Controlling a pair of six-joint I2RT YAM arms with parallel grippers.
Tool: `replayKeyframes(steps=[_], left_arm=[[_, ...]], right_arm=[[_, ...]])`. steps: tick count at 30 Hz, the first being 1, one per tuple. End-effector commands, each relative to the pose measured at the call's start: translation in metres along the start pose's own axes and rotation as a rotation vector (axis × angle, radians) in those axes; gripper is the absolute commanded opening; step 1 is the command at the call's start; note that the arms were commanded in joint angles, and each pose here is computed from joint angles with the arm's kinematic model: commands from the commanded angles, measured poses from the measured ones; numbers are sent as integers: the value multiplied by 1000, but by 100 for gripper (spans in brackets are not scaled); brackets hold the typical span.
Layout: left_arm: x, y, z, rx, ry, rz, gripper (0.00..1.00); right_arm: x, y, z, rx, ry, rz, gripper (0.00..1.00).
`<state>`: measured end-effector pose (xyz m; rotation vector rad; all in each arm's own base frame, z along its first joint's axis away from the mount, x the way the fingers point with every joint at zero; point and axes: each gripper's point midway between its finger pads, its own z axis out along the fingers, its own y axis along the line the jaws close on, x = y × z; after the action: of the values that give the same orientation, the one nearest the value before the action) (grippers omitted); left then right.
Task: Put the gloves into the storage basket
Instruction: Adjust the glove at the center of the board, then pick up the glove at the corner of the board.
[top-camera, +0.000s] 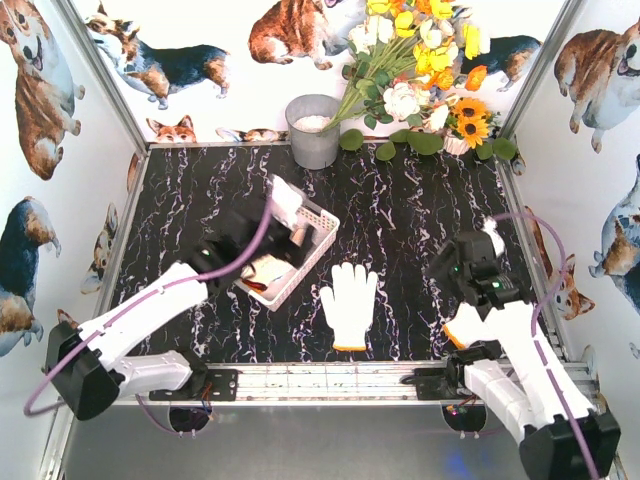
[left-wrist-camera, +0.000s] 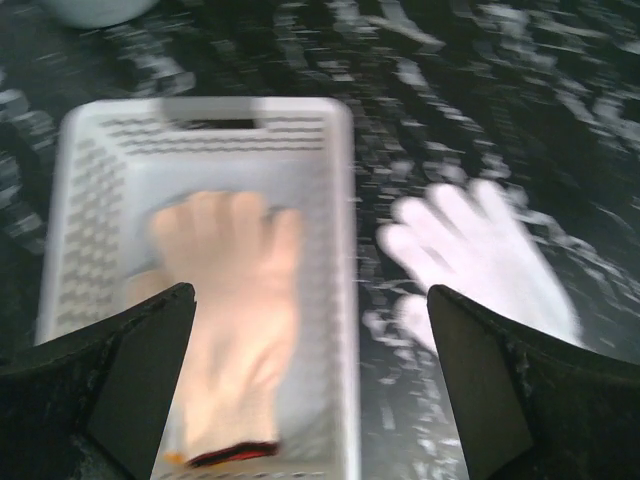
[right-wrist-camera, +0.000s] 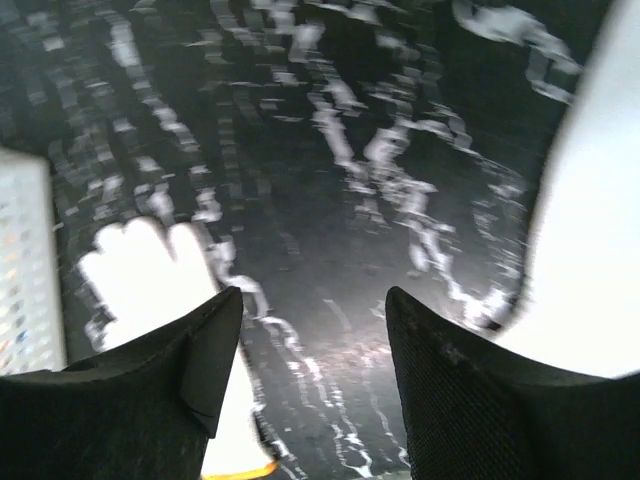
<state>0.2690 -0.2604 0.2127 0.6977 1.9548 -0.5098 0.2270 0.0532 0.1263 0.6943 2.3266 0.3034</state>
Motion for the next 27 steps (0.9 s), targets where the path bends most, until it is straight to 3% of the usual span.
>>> replayKeyframes(steps=[1,6,11,15,21,27], left_arm=[[6,86,-20,-274,49,-44,94],[22,150,-34,-444,76,-151,94],[27,163,-42,-491,78,-174,93],[28,167,-46,-518,80,-155,92],[30,174,-50,-557,92,-134,91],[30,177,-53,-579,94,-119,90]], right_arm=[[-1,-51,-5,192,-88,180,62],[-1,-87,-10,317,-186,321,59],[5,-123,-20,539,-181,304,56],[12,-137,-18,692,-93,255,41],[23,-127,13,673,46,194,40],[32,-120,24,623,96,189,44]])
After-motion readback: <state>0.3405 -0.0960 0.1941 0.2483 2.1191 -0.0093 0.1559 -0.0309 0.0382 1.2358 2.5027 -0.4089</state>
